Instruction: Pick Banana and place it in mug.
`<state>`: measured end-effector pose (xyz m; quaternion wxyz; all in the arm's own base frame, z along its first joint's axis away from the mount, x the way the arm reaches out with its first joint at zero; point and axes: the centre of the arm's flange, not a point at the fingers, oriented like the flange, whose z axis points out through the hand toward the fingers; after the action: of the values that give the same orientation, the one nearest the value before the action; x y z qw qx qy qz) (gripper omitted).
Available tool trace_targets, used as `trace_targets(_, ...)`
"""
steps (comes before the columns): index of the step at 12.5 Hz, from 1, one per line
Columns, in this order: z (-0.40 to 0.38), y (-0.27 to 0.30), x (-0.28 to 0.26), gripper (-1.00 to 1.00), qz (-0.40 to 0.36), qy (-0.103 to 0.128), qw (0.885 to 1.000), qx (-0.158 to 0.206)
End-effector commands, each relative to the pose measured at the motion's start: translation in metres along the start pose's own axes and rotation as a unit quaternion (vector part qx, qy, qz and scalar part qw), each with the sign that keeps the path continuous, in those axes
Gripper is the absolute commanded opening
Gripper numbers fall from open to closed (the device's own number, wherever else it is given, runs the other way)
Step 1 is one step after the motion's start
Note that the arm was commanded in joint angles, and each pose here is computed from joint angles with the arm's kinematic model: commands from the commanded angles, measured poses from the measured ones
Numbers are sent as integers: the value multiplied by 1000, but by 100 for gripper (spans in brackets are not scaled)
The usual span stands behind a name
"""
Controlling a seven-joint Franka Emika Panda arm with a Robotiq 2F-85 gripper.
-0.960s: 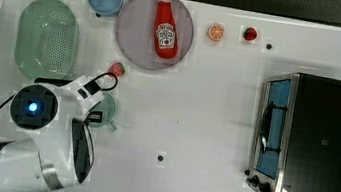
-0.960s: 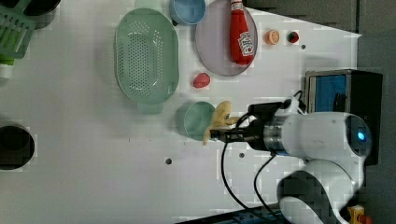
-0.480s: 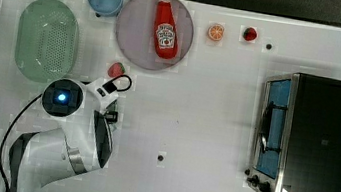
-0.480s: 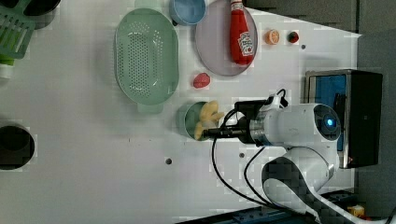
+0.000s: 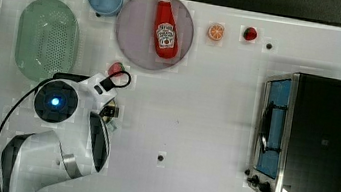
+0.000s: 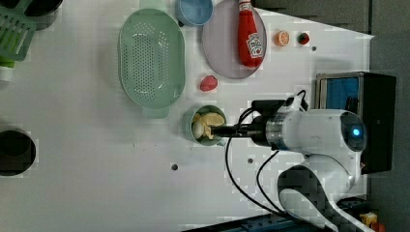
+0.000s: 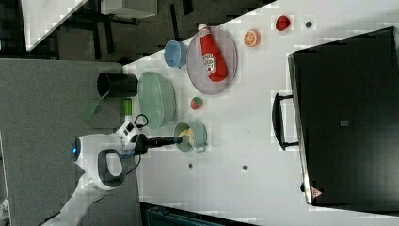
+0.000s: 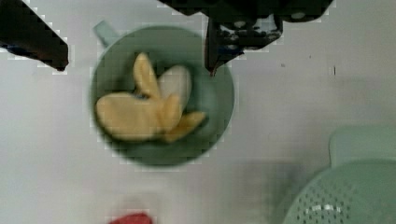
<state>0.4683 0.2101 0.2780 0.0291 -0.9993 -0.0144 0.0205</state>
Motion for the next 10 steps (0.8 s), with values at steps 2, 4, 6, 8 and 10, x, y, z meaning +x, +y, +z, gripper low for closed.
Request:
trace_targets(2, -124, 41, 24, 100, 66, 96, 993, -2)
trace_targets(4, -177, 76, 15, 100, 102, 92, 990, -15)
trace_targets(6, -218, 118, 3, 100, 145, 71, 987, -22)
trace_targets(8, -255, 166, -4, 100, 191, 74, 979, -15)
trace_targets(10, -285, 205, -6, 100, 226, 89, 970, -8)
